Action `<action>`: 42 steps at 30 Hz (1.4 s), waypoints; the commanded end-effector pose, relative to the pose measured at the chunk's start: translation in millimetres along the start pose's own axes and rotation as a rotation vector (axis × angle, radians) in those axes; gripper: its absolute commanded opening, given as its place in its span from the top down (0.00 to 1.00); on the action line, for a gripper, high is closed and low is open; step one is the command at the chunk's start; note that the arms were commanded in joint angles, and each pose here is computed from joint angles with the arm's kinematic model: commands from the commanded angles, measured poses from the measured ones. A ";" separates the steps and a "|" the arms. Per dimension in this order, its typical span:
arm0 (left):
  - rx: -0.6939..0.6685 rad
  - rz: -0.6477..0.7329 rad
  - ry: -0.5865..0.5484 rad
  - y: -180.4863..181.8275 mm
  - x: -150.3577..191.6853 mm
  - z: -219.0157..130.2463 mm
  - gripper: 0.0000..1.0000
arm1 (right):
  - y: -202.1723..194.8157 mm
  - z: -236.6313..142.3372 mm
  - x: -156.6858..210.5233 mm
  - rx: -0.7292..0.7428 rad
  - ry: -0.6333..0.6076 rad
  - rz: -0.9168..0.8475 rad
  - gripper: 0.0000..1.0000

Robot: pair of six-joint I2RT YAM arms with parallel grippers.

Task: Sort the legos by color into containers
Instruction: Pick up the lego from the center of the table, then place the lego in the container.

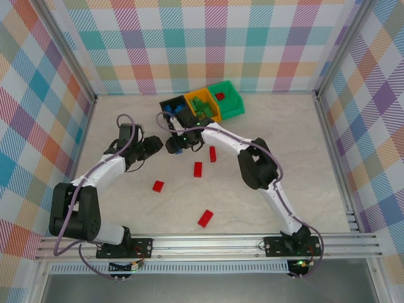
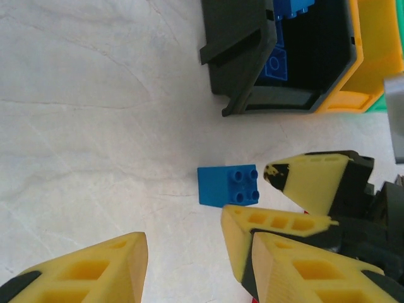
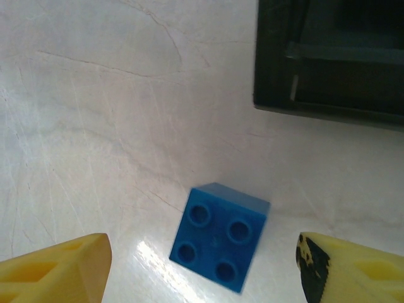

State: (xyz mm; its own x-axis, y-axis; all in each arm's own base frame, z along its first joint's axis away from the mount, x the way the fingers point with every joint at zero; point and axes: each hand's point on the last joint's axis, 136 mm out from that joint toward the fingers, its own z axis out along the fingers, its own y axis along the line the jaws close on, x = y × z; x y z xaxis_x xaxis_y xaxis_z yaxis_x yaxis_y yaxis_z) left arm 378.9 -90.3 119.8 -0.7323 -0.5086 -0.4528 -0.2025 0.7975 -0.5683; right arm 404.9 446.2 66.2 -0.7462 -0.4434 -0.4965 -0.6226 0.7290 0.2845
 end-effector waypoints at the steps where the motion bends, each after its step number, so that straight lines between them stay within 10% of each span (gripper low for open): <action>1: 0.007 -0.016 -0.043 1.8 -5.1 -8.0 0.53 | 0.7 13.2 11.5 0.006 0.059 0.015 0.24; 14: -0.008 -0.019 -0.032 10.7 8.4 -14.5 0.53 | -2.3 -8.8 -18.7 0.039 -0.031 -0.022 0.74; 26: -0.090 -0.012 0.171 32.1 82.7 -30.6 0.38 | -56.0 -74.5 -120.0 0.055 -0.299 0.073 0.72; 42: -0.294 0.125 0.350 44.5 138.1 -33.9 0.14 | -69.2 -39.6 -136.2 -0.063 -0.370 0.133 0.69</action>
State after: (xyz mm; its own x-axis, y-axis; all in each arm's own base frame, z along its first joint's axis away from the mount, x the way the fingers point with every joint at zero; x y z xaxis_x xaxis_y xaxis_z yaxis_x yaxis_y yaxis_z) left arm 252.6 -118.3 60.7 -0.9138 -0.3263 -0.2420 -0.2305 0.9070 -0.3524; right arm 541.7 419.5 119.7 -0.7232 -0.1549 -0.6731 -0.5085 0.7789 0.3671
